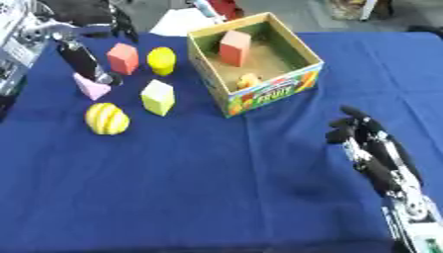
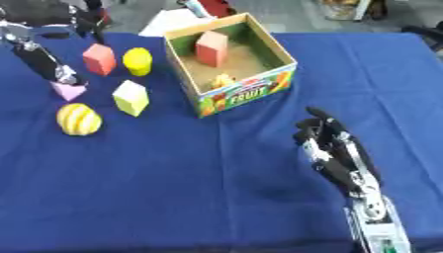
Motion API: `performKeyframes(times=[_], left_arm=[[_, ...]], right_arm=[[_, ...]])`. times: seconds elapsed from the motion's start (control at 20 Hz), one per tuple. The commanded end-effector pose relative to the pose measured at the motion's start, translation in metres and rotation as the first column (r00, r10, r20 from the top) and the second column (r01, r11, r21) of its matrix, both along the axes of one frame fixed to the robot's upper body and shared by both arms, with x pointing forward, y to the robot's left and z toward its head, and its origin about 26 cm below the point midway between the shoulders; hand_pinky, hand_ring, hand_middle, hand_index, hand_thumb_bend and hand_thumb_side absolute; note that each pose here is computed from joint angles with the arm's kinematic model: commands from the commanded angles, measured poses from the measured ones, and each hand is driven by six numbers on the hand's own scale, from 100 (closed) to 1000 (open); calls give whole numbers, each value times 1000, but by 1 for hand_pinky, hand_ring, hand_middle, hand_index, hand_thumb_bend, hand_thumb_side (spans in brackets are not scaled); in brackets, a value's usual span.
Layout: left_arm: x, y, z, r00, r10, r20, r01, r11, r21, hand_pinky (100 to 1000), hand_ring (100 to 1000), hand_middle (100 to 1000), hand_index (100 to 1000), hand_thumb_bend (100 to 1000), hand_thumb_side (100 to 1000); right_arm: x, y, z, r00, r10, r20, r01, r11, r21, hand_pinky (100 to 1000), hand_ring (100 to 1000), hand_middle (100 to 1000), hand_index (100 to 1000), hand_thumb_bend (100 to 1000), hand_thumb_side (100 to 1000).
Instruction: Pick up objects on the table and place them in the box.
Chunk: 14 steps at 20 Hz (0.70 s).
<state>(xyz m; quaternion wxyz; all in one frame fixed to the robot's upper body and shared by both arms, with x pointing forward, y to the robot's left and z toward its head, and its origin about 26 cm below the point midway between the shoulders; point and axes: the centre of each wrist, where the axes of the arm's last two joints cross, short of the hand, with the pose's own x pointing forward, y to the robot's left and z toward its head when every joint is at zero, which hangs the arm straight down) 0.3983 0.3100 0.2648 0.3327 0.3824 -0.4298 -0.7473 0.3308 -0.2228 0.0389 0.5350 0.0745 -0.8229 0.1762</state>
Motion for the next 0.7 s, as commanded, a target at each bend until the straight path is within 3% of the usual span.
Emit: performKeyframes(times=[0.05,0.4,0.7], left_arm=[[-5,19,9,997,64,-38,-63,998,20,796,732,740,825,486,232],[5,45,-26,962,167,-215,-169,986,8,797,740,749,841,513,217],[14,57,-57,920,203,-334,-200,979,45,796,743,754,848,529,209]], right_arm=[[3,-5,9,999,-7,33,8,1000,-18,645,640,658,894,100,419],[4,-4,10,999,-3,35,4,1000,-18,646,639,658,894,100,417],[4,-3,10,999,-2,34,3,1000,-18,645,639,658,894,100,417]])
